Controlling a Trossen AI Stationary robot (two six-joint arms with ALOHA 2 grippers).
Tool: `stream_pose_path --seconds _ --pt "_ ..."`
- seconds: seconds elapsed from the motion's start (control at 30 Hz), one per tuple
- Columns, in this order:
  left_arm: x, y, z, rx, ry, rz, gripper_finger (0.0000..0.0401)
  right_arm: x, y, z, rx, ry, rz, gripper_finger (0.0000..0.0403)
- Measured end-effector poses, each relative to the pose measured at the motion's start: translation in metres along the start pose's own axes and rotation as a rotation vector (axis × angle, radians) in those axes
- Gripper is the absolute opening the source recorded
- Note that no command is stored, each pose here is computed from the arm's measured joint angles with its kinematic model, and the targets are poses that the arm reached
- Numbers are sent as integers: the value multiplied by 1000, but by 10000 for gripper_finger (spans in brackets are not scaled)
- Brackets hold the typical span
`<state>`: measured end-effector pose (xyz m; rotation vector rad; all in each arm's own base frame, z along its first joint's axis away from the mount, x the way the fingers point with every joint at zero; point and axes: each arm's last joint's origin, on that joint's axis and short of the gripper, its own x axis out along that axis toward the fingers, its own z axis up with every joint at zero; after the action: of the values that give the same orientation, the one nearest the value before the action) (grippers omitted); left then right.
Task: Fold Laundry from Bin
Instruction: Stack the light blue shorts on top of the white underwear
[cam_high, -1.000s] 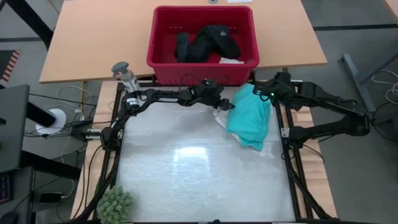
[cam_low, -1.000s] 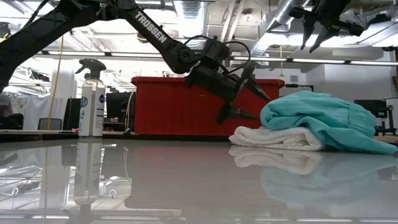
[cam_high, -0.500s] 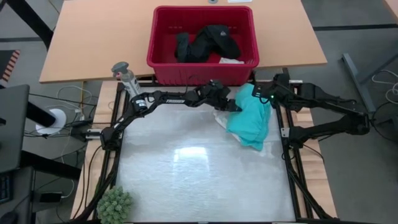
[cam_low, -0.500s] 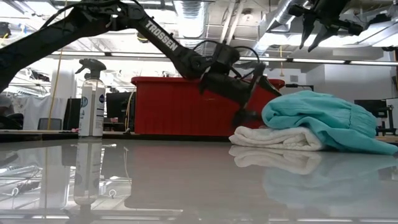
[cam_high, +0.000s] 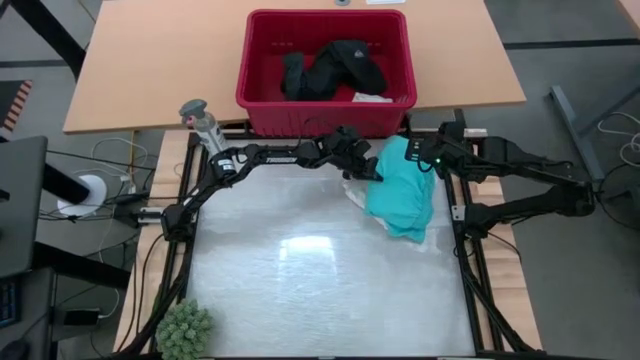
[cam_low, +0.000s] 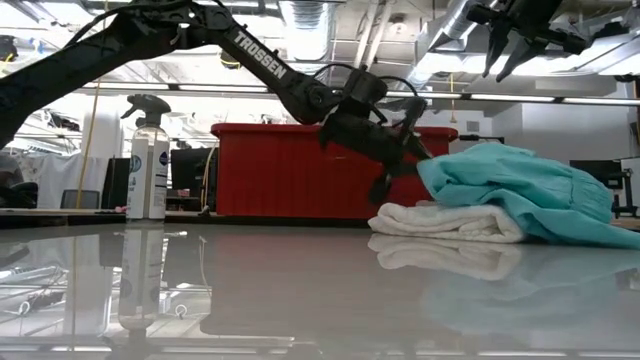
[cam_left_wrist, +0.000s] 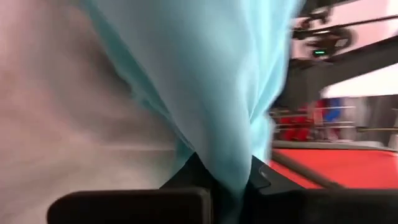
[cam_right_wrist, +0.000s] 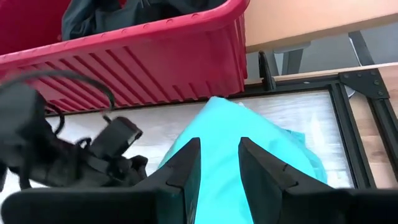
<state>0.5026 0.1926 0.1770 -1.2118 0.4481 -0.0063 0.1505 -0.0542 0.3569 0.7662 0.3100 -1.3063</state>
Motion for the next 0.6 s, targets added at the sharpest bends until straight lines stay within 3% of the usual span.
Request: stream_pose_path --seconds 0.17,0.3,0.37,0.5,0.6 --pt "-14 -32 24 -29 36 -126 2 0 0 0 -2 1 3 134" --pt "-31 -46 42 0 79 -95 2 -2 1 -2 -9 5 12 134" --pt "-42 -42 46 31 94 -8 1 -2 1 -3 -14 8 17 134" --pt "-50 -9 45 85 133 177 1 -4 2 -4 -22 14 30 134" --pt "-42 9 41 103 179 170 1 -4 3 -5 -27 16 33 134"
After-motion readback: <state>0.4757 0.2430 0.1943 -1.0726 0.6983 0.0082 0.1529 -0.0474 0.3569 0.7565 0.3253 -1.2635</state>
